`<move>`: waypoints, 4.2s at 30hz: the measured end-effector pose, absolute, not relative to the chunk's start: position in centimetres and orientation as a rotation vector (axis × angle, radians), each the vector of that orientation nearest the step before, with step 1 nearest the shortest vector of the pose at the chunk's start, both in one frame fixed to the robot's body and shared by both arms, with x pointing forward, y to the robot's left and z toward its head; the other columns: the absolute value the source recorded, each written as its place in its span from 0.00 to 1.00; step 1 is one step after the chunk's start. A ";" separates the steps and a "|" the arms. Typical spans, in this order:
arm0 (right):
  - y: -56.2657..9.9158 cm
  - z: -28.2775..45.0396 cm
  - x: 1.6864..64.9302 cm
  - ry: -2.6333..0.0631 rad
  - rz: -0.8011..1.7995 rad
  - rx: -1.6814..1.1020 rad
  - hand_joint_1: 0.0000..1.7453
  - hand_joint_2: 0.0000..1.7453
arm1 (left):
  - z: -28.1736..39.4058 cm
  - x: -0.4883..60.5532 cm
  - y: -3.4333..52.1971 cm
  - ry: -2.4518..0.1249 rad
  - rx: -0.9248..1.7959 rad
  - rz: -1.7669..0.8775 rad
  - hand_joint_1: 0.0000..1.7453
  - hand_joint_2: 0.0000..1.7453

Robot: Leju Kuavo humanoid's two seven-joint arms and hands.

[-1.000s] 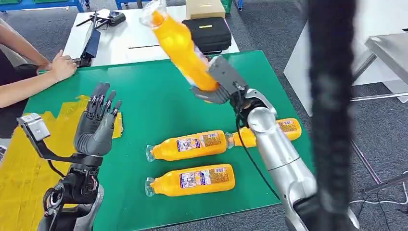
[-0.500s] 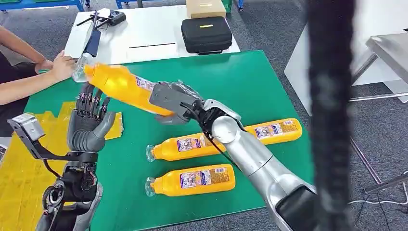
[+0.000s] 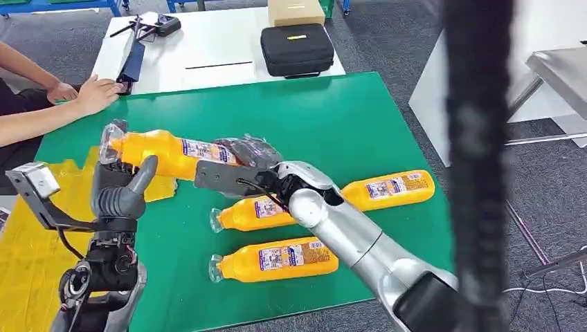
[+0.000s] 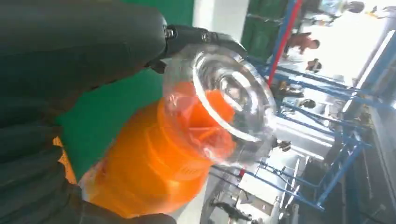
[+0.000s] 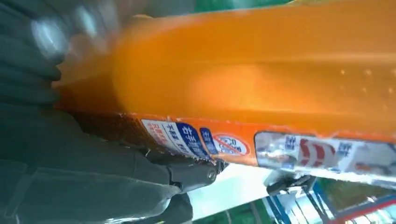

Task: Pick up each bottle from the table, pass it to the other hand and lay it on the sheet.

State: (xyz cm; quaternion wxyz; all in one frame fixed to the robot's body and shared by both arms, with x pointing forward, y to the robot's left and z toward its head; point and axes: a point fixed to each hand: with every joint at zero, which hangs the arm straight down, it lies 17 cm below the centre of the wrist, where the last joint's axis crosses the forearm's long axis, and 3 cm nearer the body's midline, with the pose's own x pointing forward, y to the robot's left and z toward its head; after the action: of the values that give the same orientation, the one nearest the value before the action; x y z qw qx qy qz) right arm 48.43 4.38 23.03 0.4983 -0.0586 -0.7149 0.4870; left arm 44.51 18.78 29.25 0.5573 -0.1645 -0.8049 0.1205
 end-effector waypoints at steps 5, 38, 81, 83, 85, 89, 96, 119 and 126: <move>5.4 24.5 48.1 -1.780 1.112 -0.120 1.00 1.00 | 29.1 44.7 17.6 -1.821 -0.496 0.337 0.00 1.00; 8.5 25.8 46.4 -1.745 1.005 -0.017 1.00 1.00 | 31.3 45.6 12.9 -1.843 -0.510 0.275 0.00 1.00; 10.2 23.7 44.1 -1.719 1.120 -0.026 1.00 1.00 | 29.5 44.8 14.5 -1.845 -0.466 0.340 1.00 1.00; 10.2 23.6 44.1 -1.717 1.125 -0.026 1.00 1.00 | 29.5 44.7 14.6 -1.847 -0.464 0.343 1.00 1.00; 10.3 23.6 44.1 -1.720 1.130 -0.026 1.00 1.00 | 29.6 44.7 14.7 -1.850 -0.462 0.347 1.00 1.00; 10.4 23.6 44.0 -1.721 1.136 -0.024 1.00 1.00 | 29.7 44.6 15.0 -1.858 -0.457 0.357 1.00 1.00; 10.6 23.7 43.9 -1.726 1.145 -0.024 1.00 1.00 | 29.8 44.3 15.4 -1.868 -0.452 0.375 1.00 1.00; 2.2 23.2 47.9 -1.770 1.010 -0.064 0.00 0.00 | 38.4 38.8 25.5 -2.239 -0.392 0.585 1.00 1.00; 0.5 23.5 48.1 -1.791 0.990 -0.094 0.00 0.00 | 39.3 37.7 27.1 -2.298 -0.342 0.606 1.00 1.00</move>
State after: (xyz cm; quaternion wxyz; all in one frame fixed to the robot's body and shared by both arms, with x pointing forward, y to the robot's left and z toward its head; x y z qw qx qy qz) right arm 48.14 0.54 23.54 0.5196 -0.0392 -0.7470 0.4129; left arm 37.65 27.11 39.32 0.3619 -0.1329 -0.8922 0.2354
